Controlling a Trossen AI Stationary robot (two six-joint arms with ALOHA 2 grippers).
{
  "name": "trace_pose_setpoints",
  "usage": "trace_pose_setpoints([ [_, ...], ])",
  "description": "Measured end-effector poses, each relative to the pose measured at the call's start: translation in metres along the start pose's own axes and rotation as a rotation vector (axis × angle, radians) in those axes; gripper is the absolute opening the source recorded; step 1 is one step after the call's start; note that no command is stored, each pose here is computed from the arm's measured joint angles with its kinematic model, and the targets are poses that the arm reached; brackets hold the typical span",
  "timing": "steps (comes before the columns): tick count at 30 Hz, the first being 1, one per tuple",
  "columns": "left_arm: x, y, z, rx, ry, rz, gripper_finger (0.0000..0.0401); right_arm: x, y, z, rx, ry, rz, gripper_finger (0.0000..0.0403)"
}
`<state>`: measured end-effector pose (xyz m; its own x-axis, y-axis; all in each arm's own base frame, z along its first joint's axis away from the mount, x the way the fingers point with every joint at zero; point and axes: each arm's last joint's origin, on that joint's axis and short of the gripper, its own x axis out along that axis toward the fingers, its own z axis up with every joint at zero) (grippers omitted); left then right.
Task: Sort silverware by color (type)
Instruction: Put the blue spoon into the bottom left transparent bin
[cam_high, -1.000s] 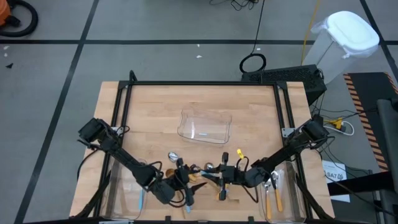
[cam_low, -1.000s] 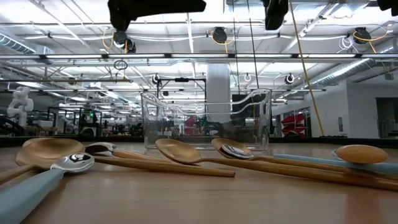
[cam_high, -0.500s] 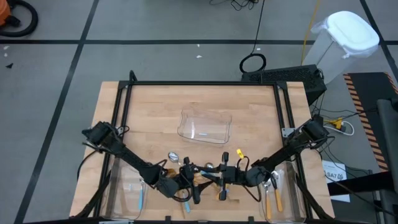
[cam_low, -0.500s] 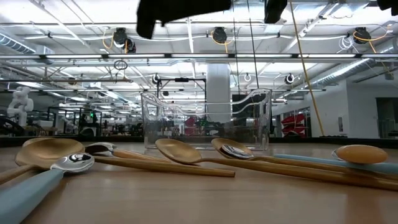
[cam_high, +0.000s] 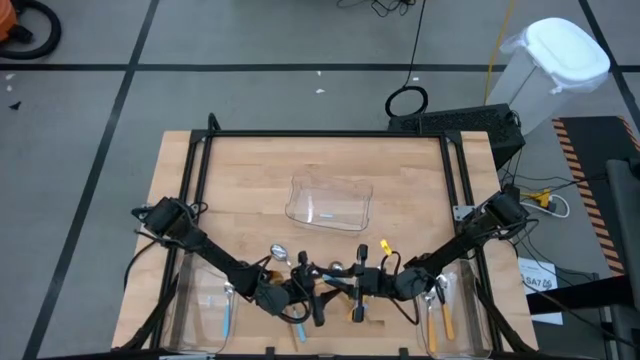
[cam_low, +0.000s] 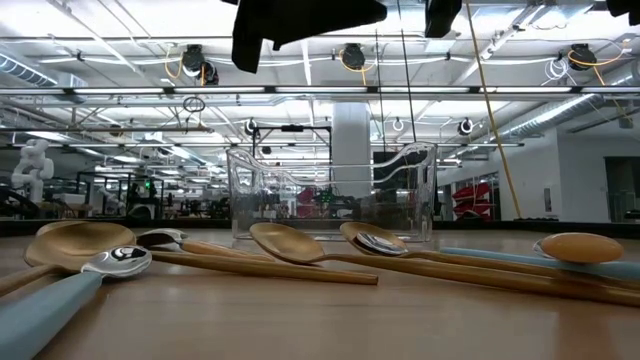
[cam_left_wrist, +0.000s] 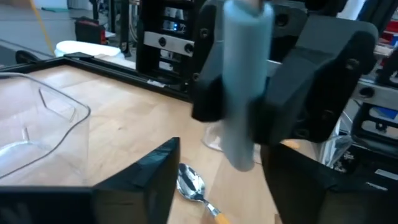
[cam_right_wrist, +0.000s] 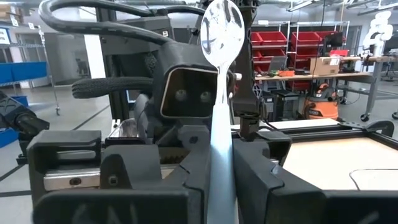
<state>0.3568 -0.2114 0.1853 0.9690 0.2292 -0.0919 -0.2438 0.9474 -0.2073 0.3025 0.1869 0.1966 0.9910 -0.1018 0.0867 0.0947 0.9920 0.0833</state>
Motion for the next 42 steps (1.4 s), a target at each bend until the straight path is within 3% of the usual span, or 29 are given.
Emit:
trace_pose_setpoints([
  [9,0.000,0.000,0.000,0.028,-0.001,-0.008,0.0081,0.000,0.000,-0.001,-0.016,0.011,-0.002,0.0045],
  [14,-0.002,-0.002,0.000,0.046,-0.003,-0.018,0.0039,-0.001,0.001,-0.002,-0.037,0.026,0.009,0.0046],
  [21,-0.004,-0.003,-0.001,0.081,0.013,-0.012,0.0035,-0.002,0.002,-0.003,-0.018,0.033,0.009,0.0083],
  [29,-0.019,-0.005,0.014,0.103,0.104,-0.037,0.0033,-0.004,0.004,-0.005,-0.026,0.042,0.012,0.0138],
  [42,-0.085,0.015,0.047,0.083,0.465,0.014,0.0033,-0.017,0.010,0.013,-0.059,0.084,0.047,0.0161],
])
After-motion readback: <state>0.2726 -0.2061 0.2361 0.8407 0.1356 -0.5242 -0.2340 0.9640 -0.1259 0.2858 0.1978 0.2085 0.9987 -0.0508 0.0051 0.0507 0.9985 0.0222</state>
